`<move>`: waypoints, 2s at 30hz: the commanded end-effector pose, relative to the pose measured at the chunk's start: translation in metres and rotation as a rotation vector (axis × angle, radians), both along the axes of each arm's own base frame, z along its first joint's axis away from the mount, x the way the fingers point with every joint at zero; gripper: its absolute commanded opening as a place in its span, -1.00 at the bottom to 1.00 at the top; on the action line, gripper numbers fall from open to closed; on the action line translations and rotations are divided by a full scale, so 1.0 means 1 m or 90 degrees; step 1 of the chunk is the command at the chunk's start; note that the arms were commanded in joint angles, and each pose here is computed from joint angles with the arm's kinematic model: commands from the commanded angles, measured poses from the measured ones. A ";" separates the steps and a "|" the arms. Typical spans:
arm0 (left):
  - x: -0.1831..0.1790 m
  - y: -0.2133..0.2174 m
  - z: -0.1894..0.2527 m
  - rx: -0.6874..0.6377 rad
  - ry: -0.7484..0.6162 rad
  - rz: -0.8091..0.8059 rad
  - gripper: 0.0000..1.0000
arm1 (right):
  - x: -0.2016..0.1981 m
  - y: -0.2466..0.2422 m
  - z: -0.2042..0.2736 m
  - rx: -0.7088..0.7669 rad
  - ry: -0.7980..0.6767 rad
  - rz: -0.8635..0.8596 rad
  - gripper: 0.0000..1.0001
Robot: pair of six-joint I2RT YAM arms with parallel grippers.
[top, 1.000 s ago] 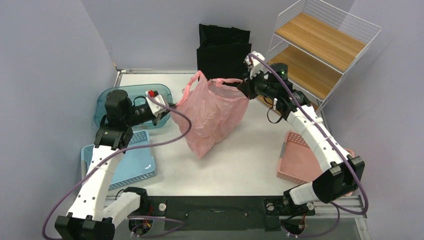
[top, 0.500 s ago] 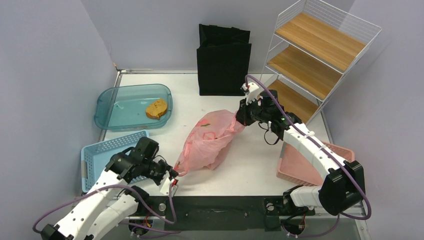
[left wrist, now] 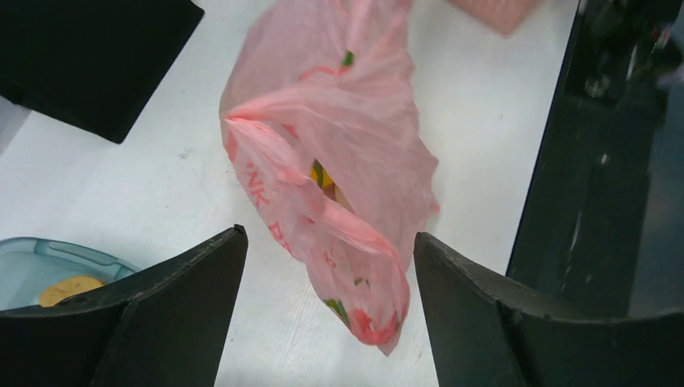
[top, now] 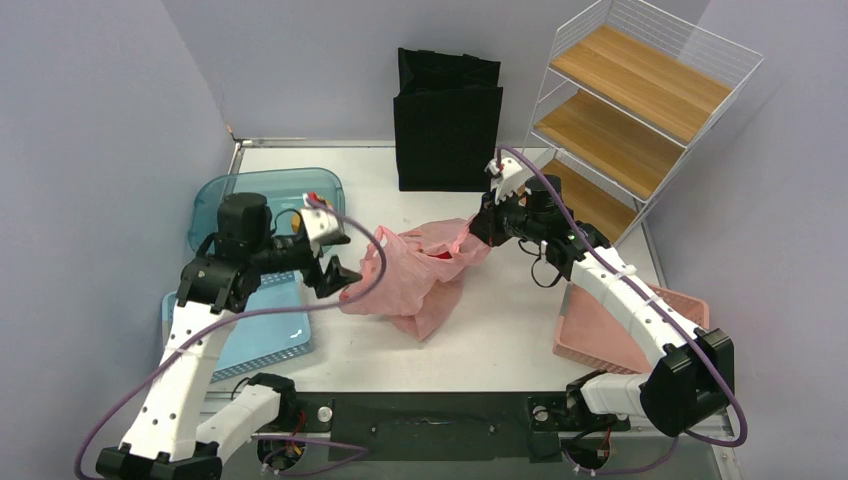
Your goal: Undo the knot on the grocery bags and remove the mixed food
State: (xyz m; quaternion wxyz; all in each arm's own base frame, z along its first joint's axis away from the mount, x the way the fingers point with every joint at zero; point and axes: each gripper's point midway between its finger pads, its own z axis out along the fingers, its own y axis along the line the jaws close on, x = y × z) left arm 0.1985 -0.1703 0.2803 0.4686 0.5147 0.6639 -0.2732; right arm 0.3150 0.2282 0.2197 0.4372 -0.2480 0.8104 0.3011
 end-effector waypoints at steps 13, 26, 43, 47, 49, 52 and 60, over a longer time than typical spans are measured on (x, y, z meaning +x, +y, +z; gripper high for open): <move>0.055 -0.070 0.021 -0.232 0.345 0.057 0.20 | 0.002 0.009 0.056 0.028 -0.109 0.017 -1.00; 0.072 -0.051 0.133 -0.178 -0.069 -0.063 -1.00 | 0.067 -0.020 0.103 0.183 -0.055 -0.166 -1.00; -0.092 0.006 -0.129 0.291 -0.028 -0.414 -1.00 | 0.021 -0.053 -0.043 0.065 0.118 -0.205 -1.00; -0.094 0.015 -0.151 0.327 -0.075 -0.401 -1.00 | 0.020 -0.054 -0.037 0.060 0.101 -0.191 -1.00; -0.085 0.009 -0.142 0.304 -0.091 -0.351 -0.95 | 0.019 -0.052 -0.028 0.060 0.089 -0.176 -1.00; -0.075 -0.008 -0.107 0.229 -0.094 -0.273 -0.36 | 0.015 -0.049 -0.011 0.049 0.062 -0.138 -1.00; -0.081 -0.025 -0.020 0.068 -0.070 -0.171 0.42 | -0.010 -0.062 0.053 -0.051 -0.079 -0.034 0.06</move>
